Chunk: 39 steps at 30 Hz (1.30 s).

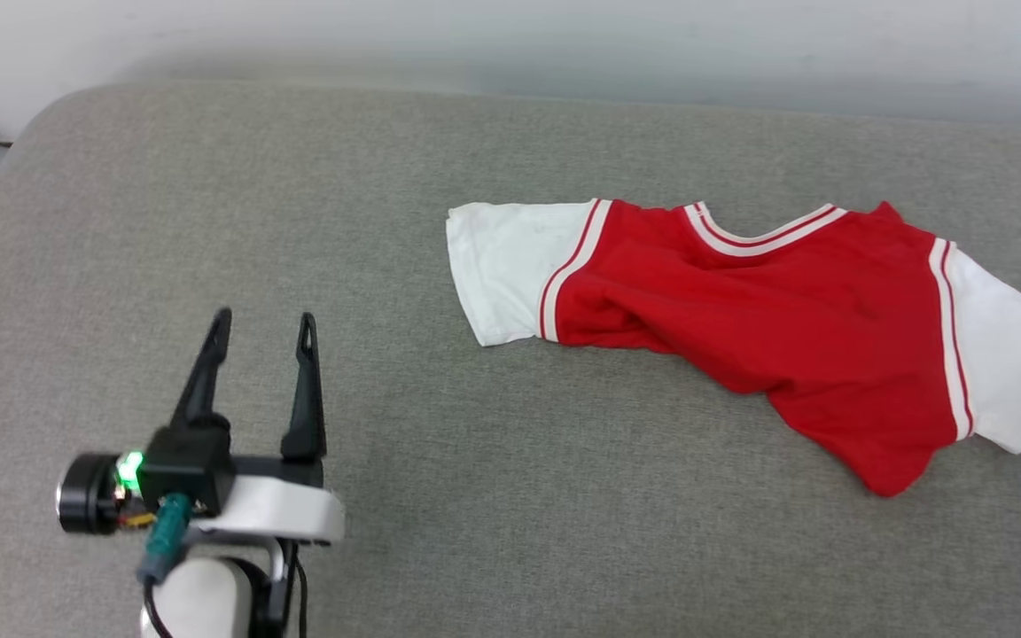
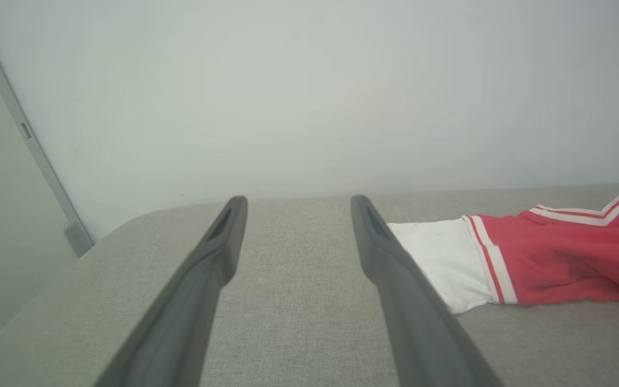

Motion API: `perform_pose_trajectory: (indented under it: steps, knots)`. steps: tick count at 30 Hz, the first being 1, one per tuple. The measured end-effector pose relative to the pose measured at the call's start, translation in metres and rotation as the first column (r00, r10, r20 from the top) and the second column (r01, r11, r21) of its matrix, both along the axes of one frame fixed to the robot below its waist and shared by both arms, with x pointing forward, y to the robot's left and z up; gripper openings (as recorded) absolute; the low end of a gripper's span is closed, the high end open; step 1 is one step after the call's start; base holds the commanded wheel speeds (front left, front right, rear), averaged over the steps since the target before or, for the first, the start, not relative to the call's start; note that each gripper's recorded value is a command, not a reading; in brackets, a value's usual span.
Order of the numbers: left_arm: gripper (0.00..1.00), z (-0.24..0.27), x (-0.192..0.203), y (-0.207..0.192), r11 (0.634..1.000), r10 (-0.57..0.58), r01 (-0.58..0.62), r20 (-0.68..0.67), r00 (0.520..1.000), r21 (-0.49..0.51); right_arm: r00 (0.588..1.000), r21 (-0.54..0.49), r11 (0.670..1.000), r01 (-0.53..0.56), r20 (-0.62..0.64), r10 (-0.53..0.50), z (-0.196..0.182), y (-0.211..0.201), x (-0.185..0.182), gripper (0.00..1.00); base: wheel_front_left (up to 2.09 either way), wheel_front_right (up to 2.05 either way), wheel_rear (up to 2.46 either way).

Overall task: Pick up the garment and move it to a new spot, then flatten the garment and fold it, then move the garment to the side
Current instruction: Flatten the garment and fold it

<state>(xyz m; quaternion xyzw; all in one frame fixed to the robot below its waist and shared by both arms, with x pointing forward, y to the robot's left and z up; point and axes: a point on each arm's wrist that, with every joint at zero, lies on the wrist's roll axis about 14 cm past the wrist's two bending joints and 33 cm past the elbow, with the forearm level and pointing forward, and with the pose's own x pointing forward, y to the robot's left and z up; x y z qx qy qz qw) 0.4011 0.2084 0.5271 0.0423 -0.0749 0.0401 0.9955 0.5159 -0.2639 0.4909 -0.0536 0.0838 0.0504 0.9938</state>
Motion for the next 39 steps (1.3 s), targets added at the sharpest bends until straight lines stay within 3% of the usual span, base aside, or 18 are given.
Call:
perform_pose_trajectory:
  steps: [7, 13, 18, 23, 28, 32, 39]
  knots:
    - [1.00, 0.036, 0.039, -0.012, 0.986, -0.145, 0.137, 0.085, 0.986, 0.095, 0.992, 0.056, 0.998, 0.020, 0.121, -0.027, 0.014, 0.016, -0.028, 1.00, 0.00, 0.00, 0.00]
    - [1.00, 0.062, 0.085, -0.033, 0.958, -0.262, 0.242, 0.126, 0.957, 0.153, 0.990, 0.063, 0.997, 0.044, 0.131, -0.052, 0.014, 0.025, -0.051, 1.00, 0.00, 0.00, 0.00]
    - [1.00, 0.071, 0.129, -0.055, 0.936, -0.338, 0.326, 0.078, 0.938, 0.133, 0.989, 0.046, 0.997, 0.063, 0.129, -0.068, 0.015, 0.026, -0.060, 1.00, 0.00, 0.00, 0.00]
    - [1.00, 0.048, 0.165, -0.087, 0.894, -0.435, 0.444, -0.123, 0.892, 0.060, 0.989, 0.023, 0.996, 0.083, 0.117, -0.086, 0.012, 0.022, -0.062, 1.00, 0.00, 0.00, 0.00]
    - [1.00, -0.008, 0.183, -0.092, 0.872, -0.455, 0.487, -0.436, 0.777, -0.044, 0.990, 0.011, 0.995, 0.096, 0.101, -0.097, 0.005, 0.019, -0.060, 1.00, 0.00, 0.00, 0.00]
    - [1.00, -0.061, 0.181, -0.091, 0.870, -0.436, 0.478, -0.646, 0.626, -0.124, 0.991, -0.002, 0.995, 0.100, 0.089, -0.100, -0.001, 0.017, -0.055, 1.00, 0.00, 0.00, 0.00]
    - [1.00, -0.128, 0.175, -0.078, 0.883, -0.354, 0.444, -0.838, 0.414, -0.154, 0.993, -0.017, 0.995, 0.097, 0.062, -0.096, -0.015, 0.016, -0.045, 1.00, 0.00, 0.00, 0.00]
